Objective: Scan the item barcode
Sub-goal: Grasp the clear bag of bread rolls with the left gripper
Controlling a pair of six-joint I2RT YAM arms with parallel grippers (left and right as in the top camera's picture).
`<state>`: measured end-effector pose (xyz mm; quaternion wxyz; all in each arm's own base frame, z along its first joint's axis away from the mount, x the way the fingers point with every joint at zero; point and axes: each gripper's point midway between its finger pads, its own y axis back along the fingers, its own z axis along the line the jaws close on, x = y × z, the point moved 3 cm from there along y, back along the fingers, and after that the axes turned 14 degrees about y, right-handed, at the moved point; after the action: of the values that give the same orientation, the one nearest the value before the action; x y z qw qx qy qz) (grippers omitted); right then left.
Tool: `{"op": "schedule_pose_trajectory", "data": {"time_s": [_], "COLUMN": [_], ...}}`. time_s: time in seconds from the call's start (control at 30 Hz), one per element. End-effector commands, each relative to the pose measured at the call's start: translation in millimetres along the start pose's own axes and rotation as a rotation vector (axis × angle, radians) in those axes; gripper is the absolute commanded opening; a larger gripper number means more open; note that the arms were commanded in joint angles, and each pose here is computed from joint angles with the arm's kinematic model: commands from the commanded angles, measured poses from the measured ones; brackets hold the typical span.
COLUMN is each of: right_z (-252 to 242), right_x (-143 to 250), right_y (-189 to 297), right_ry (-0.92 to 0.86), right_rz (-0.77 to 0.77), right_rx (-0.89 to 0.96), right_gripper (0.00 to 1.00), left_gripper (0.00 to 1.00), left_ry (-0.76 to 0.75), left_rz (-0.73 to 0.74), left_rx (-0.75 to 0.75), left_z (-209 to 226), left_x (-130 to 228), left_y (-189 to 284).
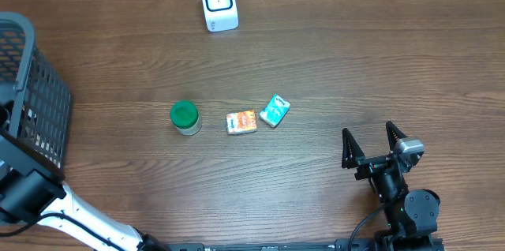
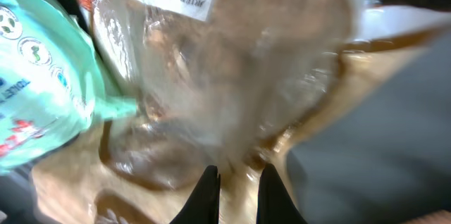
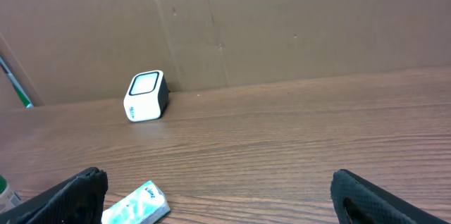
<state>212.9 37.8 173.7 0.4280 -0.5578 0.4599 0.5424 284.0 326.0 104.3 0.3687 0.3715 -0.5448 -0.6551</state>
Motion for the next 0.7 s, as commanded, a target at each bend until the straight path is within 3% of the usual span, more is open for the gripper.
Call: {"op": "schedule_pose_trajectory", "data": {"time_s": [0.0,0.17,0.27,0.5,0.67], "right_z": [0,0,0,0,0], "right_x": [2,2,2,2,2], "right_y": [0,0,0,0,0], "right_ry": [0.002,0.002,0.002,0.002,0.002], "right_rz": [-0.004,-0.004,-0.004,-0.004,-0.004], "right_rx": [0.006,0.006,0.006,0.006,0.006], "right_gripper": [1.0,1.0,1.0,1.0,1.0], "left_gripper": [0.04,0.04,0.04,0.31,0.41], "left_ry": [0.024,0.022,0.022,0.024,0.017], "left_rz": [-0.062,-0.123,-0.141,-0.046,0.008], "left_rx": [0.136,0.274,0.274,0.141,0.059], "left_z": [-15,-26,-22,-5,2], "left_x": [-16,-20,-18,1,12], "left_y": [42,92,104,75,41]}}
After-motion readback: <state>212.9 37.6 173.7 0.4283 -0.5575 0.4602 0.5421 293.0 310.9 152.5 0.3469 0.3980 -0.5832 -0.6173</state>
